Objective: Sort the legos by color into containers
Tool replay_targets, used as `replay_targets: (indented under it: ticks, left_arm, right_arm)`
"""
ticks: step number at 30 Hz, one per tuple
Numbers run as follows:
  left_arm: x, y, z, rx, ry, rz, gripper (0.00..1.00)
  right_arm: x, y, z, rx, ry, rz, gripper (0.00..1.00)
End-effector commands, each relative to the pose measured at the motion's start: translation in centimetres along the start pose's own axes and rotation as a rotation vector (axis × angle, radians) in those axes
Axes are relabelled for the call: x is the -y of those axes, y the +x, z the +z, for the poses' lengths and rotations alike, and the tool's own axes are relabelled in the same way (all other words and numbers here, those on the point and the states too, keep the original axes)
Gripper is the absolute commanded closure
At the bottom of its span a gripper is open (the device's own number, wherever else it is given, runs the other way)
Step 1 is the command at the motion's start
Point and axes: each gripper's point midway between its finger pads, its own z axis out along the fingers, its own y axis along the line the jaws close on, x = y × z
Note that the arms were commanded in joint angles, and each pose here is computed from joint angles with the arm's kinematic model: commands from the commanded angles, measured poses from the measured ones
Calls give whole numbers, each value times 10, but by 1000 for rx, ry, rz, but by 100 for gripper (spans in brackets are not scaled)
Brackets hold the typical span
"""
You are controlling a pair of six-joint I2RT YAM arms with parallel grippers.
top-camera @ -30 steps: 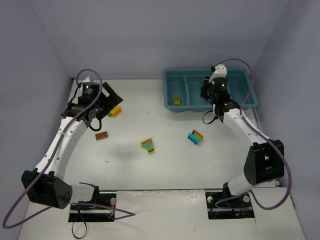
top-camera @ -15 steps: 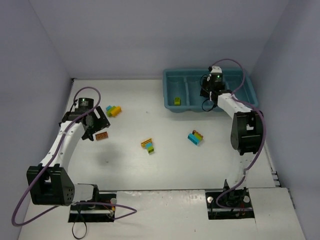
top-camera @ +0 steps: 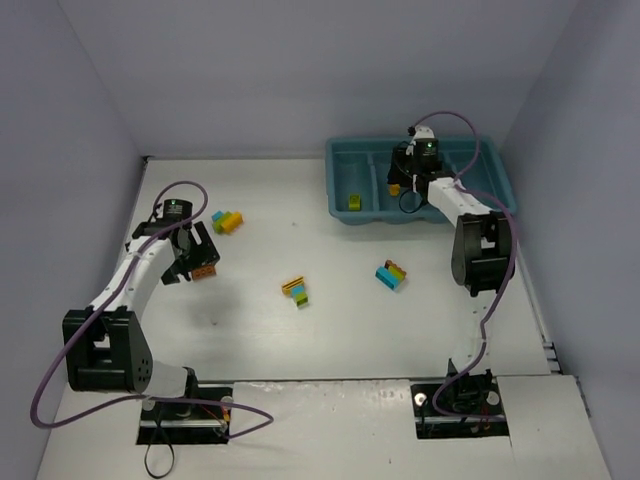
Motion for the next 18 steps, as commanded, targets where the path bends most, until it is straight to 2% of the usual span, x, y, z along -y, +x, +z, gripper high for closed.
replay_targets:
  ticks: [1,7,13,14,15,18]
  left_arm:
    - [-5,-12,1,41,-24,20,14]
    - [-9,-12,8,22,-63,43,14]
    - [-6,-17,22,-3,-76,49,14]
    - [-5,-17,24,-8,-74,54,14]
    - [-4,-18,26,-13,-70,59,14]
    - [-2,-20,36,-31,-84,70,14]
  right_arm:
    - [-15,-44,-10,104,-49,-14,48]
    - [-21,-63,-32,143,-67,-20,43]
    - [-50,-89,-108,231,-132,-32,40]
    - [-52,-78,-111,212,-135,-38,39]
    - [-62,-86,-131,245,-153,-47,39]
    - [-78,-75,-158,254,-191,-51,39]
